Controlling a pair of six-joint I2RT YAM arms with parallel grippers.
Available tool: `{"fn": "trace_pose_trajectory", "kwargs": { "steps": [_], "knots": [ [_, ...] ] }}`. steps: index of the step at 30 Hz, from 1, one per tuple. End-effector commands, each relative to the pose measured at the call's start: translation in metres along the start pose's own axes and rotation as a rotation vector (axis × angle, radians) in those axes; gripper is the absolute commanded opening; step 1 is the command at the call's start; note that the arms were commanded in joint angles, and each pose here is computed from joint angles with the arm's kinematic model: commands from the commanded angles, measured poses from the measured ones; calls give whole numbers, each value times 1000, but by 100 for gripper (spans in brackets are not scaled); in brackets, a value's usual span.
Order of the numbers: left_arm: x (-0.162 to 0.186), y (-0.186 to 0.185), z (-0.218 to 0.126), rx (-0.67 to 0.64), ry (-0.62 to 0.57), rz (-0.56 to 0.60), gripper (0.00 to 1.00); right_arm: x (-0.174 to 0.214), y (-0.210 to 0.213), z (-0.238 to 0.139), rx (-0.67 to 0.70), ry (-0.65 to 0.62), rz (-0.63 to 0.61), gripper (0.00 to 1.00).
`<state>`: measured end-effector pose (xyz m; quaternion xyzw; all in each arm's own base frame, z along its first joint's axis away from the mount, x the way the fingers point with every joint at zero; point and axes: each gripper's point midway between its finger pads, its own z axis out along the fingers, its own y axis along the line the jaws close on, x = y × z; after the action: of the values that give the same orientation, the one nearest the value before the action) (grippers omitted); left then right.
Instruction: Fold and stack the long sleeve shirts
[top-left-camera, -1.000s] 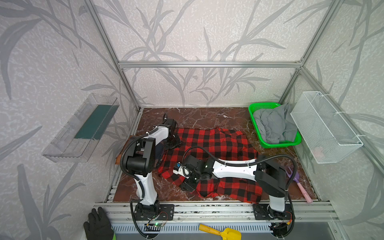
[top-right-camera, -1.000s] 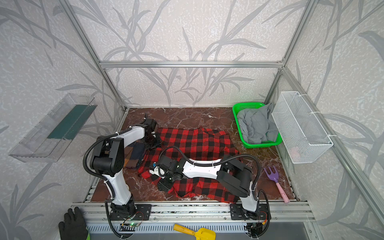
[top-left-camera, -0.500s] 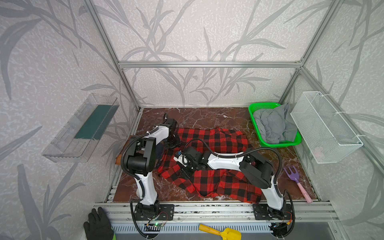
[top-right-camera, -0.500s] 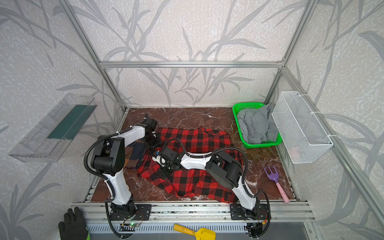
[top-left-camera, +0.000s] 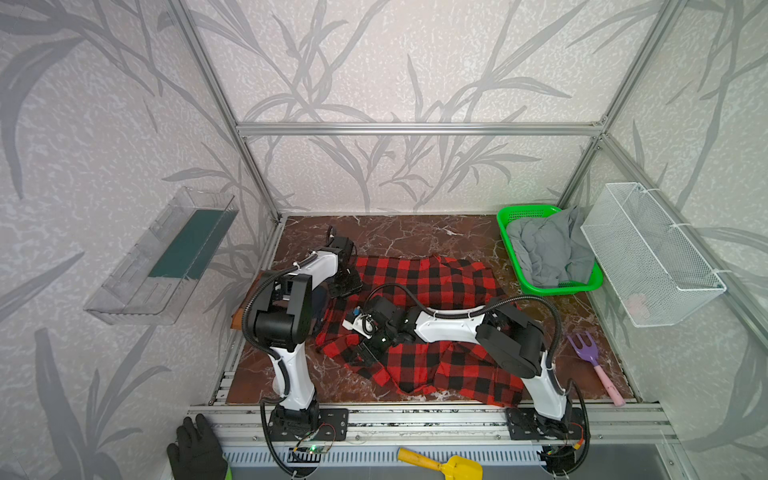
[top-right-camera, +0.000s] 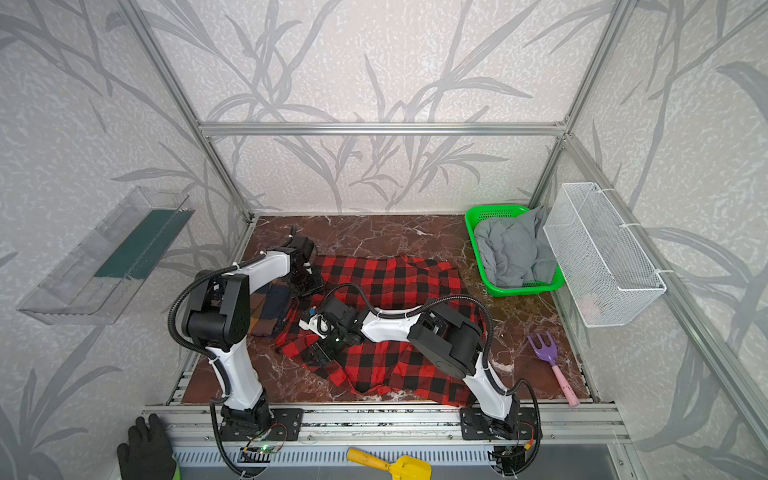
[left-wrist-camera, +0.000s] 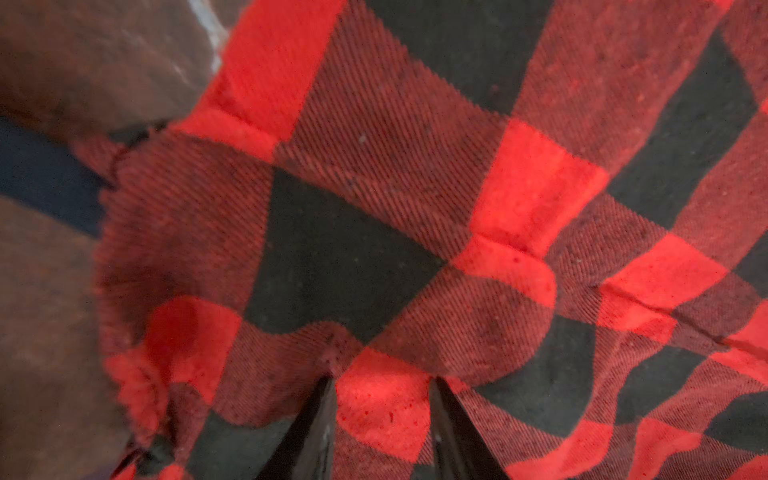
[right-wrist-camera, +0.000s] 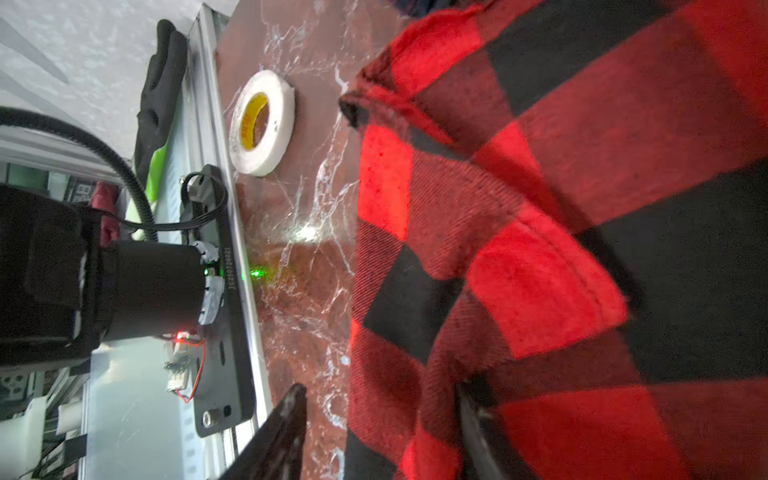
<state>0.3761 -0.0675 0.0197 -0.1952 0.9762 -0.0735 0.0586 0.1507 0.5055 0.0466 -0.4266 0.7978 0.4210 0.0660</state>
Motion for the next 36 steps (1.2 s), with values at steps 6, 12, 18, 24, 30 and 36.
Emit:
{"fn": "trace_pose_trajectory", "kwargs": {
  "steps": [6, 12, 18, 24, 30, 36],
  "knots": [
    [1, 9, 11, -15, 39, -22, 39, 4, 102, -12, -230, -8, -154, 55],
    [-1, 9, 9, -1, 36, -33, 40, 20, 135, -13, -287, -4, -185, 55],
    [0, 9, 6, 11, 31, -34, 40, 9, 101, -64, -118, -144, -94, 54],
    [1, 6, 7, 25, 39, -53, 40, 10, -61, -194, 583, -322, 235, 52],
    [4, -5, 5, 45, 43, -44, 40, 57, -158, -272, 906, -354, 533, 55],
    [7, -24, 13, 67, 67, -45, 40, 77, -203, -277, 984, -312, 655, 55]
  ]
}}
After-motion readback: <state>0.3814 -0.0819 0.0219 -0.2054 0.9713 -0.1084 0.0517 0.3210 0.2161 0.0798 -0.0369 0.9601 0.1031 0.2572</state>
